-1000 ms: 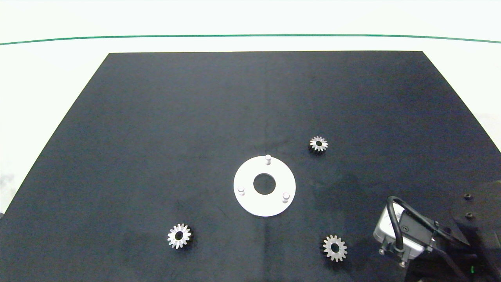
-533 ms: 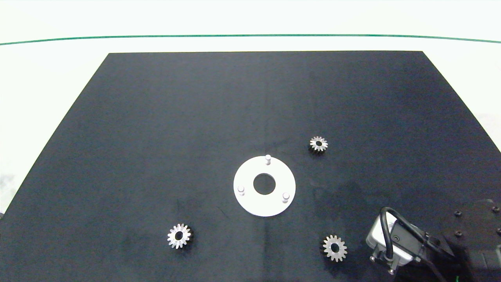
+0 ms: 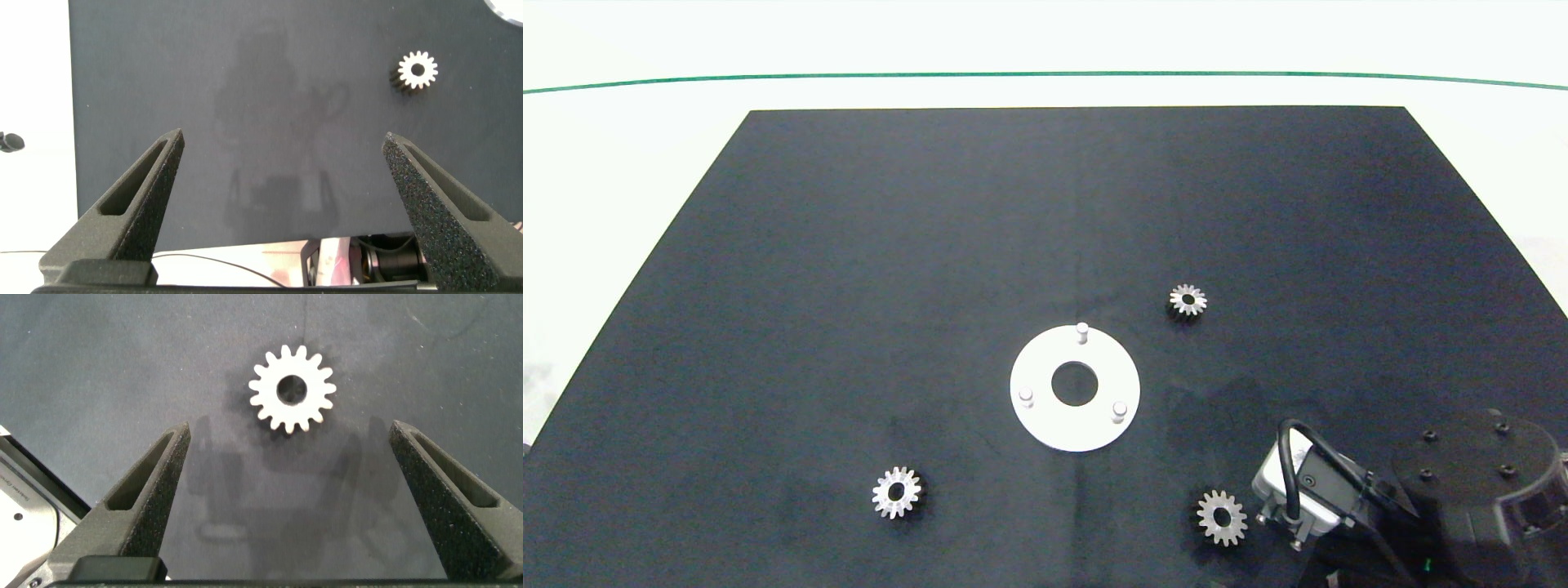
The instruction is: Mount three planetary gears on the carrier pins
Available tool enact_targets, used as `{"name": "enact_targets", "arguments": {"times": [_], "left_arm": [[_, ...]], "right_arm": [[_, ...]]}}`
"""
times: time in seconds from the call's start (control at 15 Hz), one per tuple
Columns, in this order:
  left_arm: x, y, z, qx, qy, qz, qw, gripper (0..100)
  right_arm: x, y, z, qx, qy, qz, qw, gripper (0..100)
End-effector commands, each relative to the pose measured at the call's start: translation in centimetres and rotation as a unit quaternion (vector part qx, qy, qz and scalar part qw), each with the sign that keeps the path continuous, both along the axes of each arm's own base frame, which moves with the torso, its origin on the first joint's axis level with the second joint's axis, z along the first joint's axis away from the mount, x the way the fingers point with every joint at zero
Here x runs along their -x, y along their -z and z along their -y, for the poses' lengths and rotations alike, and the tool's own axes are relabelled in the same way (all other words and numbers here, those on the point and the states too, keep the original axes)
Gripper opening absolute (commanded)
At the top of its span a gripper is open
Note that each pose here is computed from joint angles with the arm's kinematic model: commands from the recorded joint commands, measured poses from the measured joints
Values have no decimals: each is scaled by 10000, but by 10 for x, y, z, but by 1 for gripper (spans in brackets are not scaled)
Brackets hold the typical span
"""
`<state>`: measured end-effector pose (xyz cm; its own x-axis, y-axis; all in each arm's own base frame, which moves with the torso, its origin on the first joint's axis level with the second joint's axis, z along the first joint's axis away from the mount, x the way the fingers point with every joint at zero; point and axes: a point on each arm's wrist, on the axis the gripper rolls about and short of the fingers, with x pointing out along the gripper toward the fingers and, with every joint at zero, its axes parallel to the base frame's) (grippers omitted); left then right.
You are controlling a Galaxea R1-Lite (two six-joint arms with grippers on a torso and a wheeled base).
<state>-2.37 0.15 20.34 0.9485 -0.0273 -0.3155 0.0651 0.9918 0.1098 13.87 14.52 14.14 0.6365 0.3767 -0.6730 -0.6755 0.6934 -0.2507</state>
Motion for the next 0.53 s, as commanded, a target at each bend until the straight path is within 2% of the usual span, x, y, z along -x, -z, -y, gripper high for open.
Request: {"name": "enact_targets", "arguments": {"times": [0.07, 0.53], "left_arm": [[0, 0, 0, -3, 5, -13, 10000, 100], [-1, 1, 0, -4, 5, -28, 10000, 100]], "right_arm": [[-2, 4, -2, 72, -3, -60, 10000, 100], [-10, 7, -10, -4, 76, 9, 10000, 100]]}}
